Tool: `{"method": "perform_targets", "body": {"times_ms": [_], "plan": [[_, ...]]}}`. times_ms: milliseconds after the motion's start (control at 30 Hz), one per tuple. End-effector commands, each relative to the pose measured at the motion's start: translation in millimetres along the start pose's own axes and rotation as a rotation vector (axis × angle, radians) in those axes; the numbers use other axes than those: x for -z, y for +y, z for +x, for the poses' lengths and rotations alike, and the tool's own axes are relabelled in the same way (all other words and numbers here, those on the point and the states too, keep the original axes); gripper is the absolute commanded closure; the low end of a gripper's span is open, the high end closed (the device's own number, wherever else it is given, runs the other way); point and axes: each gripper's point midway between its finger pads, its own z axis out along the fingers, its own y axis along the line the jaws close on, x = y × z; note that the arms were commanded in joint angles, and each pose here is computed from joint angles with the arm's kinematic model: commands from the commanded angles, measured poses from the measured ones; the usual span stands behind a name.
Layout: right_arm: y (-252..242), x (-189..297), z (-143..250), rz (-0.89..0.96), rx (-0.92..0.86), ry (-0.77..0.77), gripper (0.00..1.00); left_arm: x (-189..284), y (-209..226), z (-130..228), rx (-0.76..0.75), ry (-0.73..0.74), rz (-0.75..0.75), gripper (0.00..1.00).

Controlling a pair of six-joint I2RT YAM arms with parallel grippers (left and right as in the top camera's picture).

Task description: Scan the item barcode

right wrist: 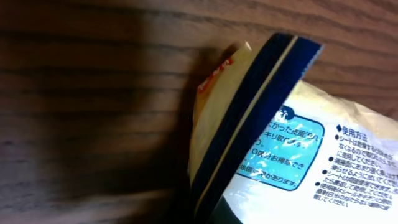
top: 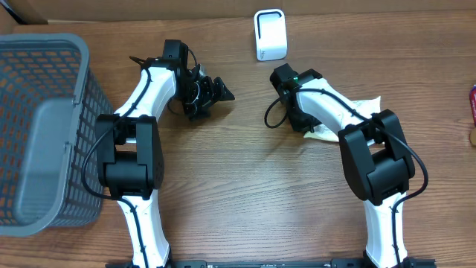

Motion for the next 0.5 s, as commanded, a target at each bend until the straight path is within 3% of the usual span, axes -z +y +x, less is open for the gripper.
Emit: {"method": "perform_targets", "body": {"times_ms": [0, 200, 467], "plan": [[4.6, -6.0, 0.1, -0.018, -0.032, 0.021, 0.96, -4.7, 2.6, 2.0, -0.013, 0.009, -0.007, 0.14], [20.5, 45.1, -29.4, -0.22, -0.063, -0.024, 0.96, -4.7, 2.5, 2.1, -0.013, 0.01, -0.007, 0.13], [39.4, 183.7, -63.3, -0.727, 0.015, -0.191, 0.96, -4.7, 2.8, 2.6, -0.011, 0.011, -0.008, 0.13]]}}
